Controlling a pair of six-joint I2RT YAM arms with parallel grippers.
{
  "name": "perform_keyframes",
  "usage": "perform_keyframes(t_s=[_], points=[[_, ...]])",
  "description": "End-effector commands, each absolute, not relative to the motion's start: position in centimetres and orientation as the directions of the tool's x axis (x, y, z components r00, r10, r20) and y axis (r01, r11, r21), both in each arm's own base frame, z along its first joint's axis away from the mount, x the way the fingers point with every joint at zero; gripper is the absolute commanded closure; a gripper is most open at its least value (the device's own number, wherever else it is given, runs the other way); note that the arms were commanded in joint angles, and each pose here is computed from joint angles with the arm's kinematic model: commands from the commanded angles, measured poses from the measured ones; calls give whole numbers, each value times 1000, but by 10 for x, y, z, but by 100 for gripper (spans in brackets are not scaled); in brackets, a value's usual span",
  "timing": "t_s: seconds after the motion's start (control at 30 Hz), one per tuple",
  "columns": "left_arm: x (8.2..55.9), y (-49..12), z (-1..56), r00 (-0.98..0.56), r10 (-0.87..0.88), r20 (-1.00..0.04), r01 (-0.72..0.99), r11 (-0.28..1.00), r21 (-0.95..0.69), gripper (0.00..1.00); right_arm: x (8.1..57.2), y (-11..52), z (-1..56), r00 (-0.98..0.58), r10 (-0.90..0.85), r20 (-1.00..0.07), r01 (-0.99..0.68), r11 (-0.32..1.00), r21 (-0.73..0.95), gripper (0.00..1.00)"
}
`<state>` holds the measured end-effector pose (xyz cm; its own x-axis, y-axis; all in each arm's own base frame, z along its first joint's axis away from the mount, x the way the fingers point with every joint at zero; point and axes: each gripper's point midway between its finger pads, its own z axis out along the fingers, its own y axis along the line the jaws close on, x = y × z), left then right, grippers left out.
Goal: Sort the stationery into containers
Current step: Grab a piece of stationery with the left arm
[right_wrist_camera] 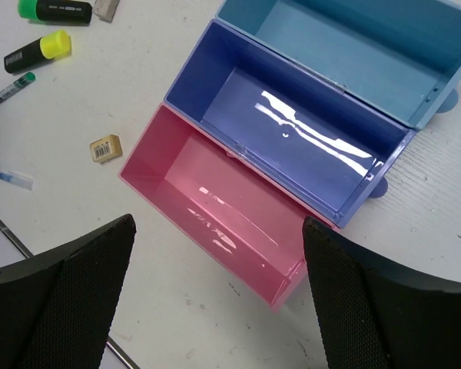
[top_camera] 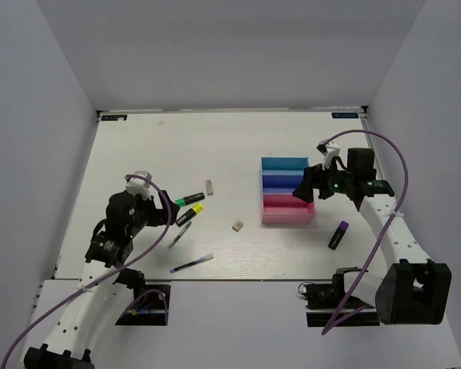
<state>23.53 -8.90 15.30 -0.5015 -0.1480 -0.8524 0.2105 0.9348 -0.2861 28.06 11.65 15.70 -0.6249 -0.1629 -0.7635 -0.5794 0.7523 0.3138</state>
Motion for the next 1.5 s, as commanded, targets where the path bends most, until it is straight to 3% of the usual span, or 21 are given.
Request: perform_keyframes(t_s=[0.0,0.4,0.53,0.57,0.63,0.7,0.73,0.77,0.8,0.83,0.9,0.93,1.0,1.03,1.07,1.1,1.13,1.17,1.27,1.33,1.47], points=[[235,-97,158,-498,-132,-857,259,921,-291,0,280,120,165,-587,-164,-793,-612,731,302,10],[234,-98,153,-525,-120,-842,260,920,-294,0,266,126,161,-561,-215,-799,-680,671,296,10],[233,-102,150,-546,-108,-831,277,913,-300,21,241,140,166,-486,-261,-834,-793,534,295,10],[234,-102,149,-554,-104,-826,275,914,-299,47,240,141,165,-477,-266,-838,-803,520,292,36],[235,-101,143,-577,-98,-811,258,920,-295,81,237,143,167,-478,-269,-836,-809,505,300,100],[239,-98,135,-608,-79,-790,238,931,-276,100,238,144,167,-493,-271,-827,-804,504,314,100],[241,-97,135,-612,-69,-788,230,938,-260,100,237,143,168,-500,-271,-823,-800,508,319,94],[246,-91,136,-603,-31,-797,230,950,-211,100,237,144,169,-494,-276,-825,-807,499,316,56],[251,-95,132,-635,-4,-772,233,952,-196,64,235,146,171,-492,-269,-828,-811,488,323,10],[248,-96,128,-665,21,-747,242,952,-189,44,234,147,172,-481,-271,-834,-820,476,318,9],[259,-104,131,-690,124,-713,311,941,-137,35,232,146,171,-442,-290,-849,-841,463,280,9],[259,-110,128,-687,205,-697,368,925,-91,32,229,146,172,-429,-294,-854,-849,455,270,17],[279,-109,128,-713,263,-650,358,933,-16,30,225,147,172,-384,-312,-869,-876,420,236,54],[283,-112,126,-710,304,-635,387,922,10,36,225,148,172,-387,-311,-868,-875,419,240,92],[291,-113,123,-716,346,-607,414,910,31,42,225,148,173,-387,-305,-870,-876,417,243,98],[301,-112,118,-727,362,-584,409,911,56,50,224,149,174,-387,-306,-870,-877,412,246,97],[306,-112,116,-717,398,-572,435,897,79,61,224,149,174,-389,-302,-870,-877,411,249,82],[311,-114,108,-724,419,-548,452,888,82,63,224,149,175,-385,-305,-871,-879,409,245,67],[321,-117,89,-697,510,-505,532,839,114,64,224,149,176,-374,-308,-875,-882,411,232,46],[326,-116,76,-686,556,-469,569,812,130,51,224,148,178,-370,-308,-876,-881,416,226,44],[331,-118,63,-691,580,-432,603,792,99,46,224,149,181,-361,-305,-881,-883,415,219,42]])
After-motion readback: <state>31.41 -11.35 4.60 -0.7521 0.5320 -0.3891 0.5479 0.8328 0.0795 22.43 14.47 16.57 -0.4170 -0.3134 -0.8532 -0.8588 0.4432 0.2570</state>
